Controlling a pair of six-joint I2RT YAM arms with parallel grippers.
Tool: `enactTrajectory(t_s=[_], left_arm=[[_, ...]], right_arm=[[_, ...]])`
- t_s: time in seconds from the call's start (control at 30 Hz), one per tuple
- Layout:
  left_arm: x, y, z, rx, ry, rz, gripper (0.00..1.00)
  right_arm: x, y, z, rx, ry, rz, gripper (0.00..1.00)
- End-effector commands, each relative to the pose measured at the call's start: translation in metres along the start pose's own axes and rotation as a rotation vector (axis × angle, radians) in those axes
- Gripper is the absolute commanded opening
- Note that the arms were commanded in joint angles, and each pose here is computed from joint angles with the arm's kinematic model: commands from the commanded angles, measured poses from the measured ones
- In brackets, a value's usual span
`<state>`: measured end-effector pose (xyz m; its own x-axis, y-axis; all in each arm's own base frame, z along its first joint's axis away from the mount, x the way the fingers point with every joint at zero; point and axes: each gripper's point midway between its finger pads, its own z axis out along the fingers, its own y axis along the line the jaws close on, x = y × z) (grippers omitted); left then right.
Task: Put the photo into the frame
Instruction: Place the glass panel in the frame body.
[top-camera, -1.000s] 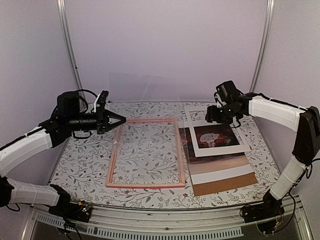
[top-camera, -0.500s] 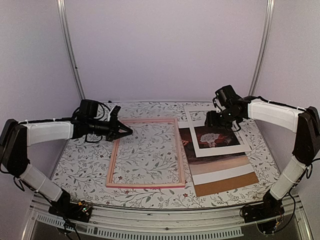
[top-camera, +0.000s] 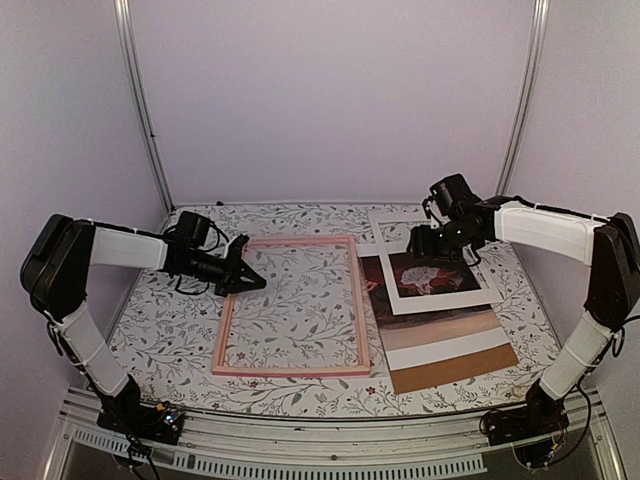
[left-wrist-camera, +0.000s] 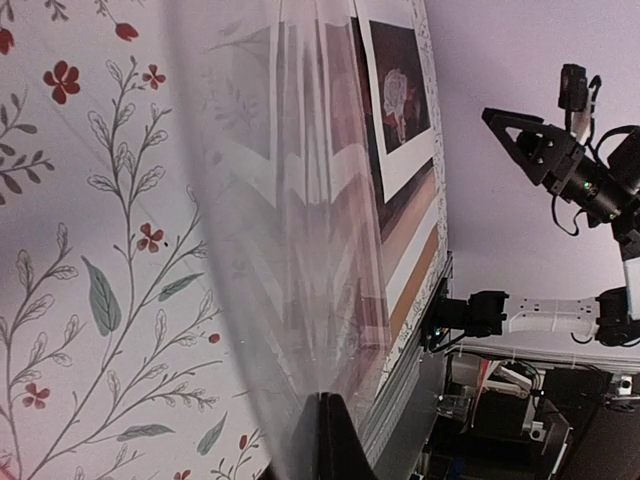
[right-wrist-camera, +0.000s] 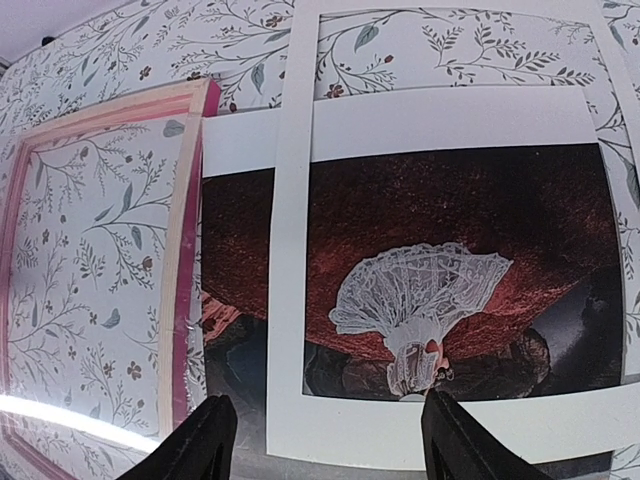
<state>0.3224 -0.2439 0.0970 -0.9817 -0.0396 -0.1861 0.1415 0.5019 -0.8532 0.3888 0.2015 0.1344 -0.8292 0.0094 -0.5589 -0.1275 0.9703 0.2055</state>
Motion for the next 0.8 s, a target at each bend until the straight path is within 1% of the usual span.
enactTrajectory(t_s=[0.0,0.4,0.43,0.53,0.77], left_arm=[[-0.005,0.002,-0.006,-0.004,0.002,0.032,0.0],[-0.02,0.024,-0.011,-0.116,-0.014,0.047,0.0],[-0.022,0.025,-0.012,-0.127,-0.016,0.054,0.0],[-0.026,0.03,-0.014,-0.16,-0.02,0.06,0.0],[-0.03,0.035,-0.021,-0.201,-0.004,0.081,0.0]], right_arm=[[0.005,0.001,0.01,-0.012,0.01,-0.013,0.67],[0.011,0.003,0.016,-0.029,0.024,-0.012,0.67],[0.014,0.007,0.016,-0.055,0.036,-0.013,0.67],[0.016,0.008,0.017,-0.06,0.045,-0.014,0.67],[0.017,0.01,0.019,-0.068,0.051,-0.016,0.67]])
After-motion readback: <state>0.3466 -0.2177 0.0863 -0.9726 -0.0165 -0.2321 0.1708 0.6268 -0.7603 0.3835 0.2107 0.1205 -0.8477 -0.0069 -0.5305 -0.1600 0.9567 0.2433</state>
